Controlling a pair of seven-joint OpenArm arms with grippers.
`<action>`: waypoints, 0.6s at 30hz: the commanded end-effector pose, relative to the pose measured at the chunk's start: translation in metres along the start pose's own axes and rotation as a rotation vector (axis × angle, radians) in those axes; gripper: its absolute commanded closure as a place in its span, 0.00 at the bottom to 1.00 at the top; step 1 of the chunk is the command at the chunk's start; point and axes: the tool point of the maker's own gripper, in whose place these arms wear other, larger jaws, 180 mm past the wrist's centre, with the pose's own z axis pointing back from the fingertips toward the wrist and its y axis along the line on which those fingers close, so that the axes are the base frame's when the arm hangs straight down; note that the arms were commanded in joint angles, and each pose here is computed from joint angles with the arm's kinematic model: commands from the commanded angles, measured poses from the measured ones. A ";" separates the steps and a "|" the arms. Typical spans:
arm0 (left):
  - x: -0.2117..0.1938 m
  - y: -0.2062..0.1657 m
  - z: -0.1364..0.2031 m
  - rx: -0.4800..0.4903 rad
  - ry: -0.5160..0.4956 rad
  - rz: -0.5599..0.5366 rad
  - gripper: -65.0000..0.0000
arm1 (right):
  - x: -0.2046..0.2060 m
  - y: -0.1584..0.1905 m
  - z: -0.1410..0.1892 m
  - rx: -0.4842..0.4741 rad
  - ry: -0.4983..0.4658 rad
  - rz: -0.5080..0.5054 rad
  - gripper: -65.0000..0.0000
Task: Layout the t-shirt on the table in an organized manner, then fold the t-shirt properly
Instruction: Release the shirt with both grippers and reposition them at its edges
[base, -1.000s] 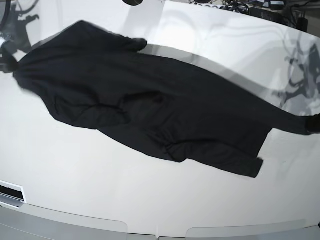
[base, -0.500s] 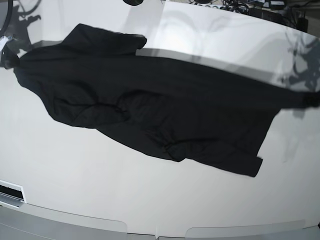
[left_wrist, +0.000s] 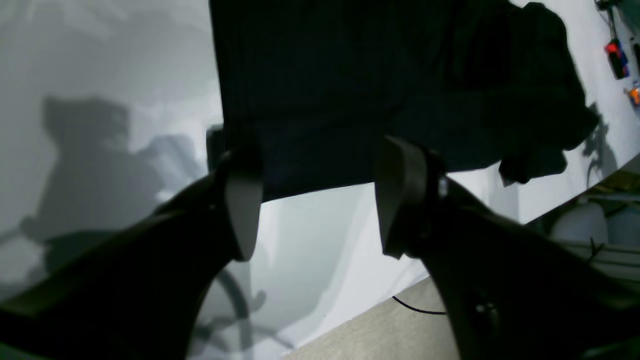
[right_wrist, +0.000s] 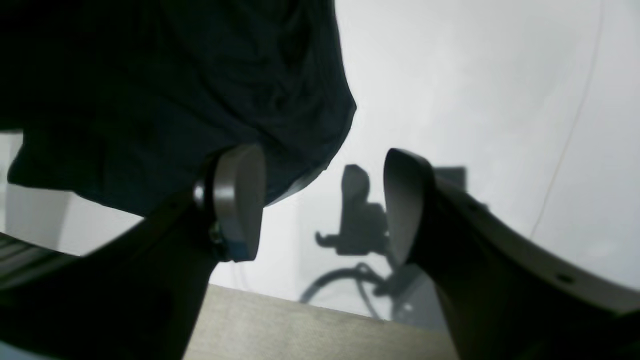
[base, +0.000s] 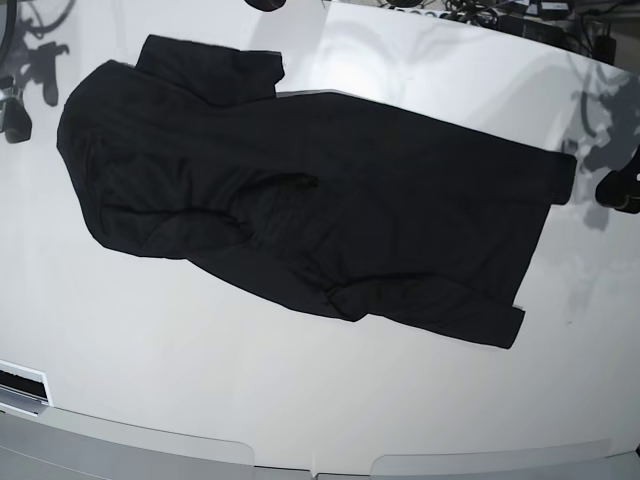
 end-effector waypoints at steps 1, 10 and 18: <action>0.020 -0.001 0.009 0.002 -0.041 -0.037 0.44 | 0.008 0.000 0.008 0.007 -0.027 0.010 0.40; 0.020 -0.003 0.007 -0.006 -0.055 -0.031 0.44 | -0.043 0.068 -0.009 0.243 -0.021 -0.146 0.40; 0.017 -0.005 0.001 -0.018 -0.077 -0.012 0.44 | -0.087 0.103 -0.048 0.350 0.001 -0.385 0.40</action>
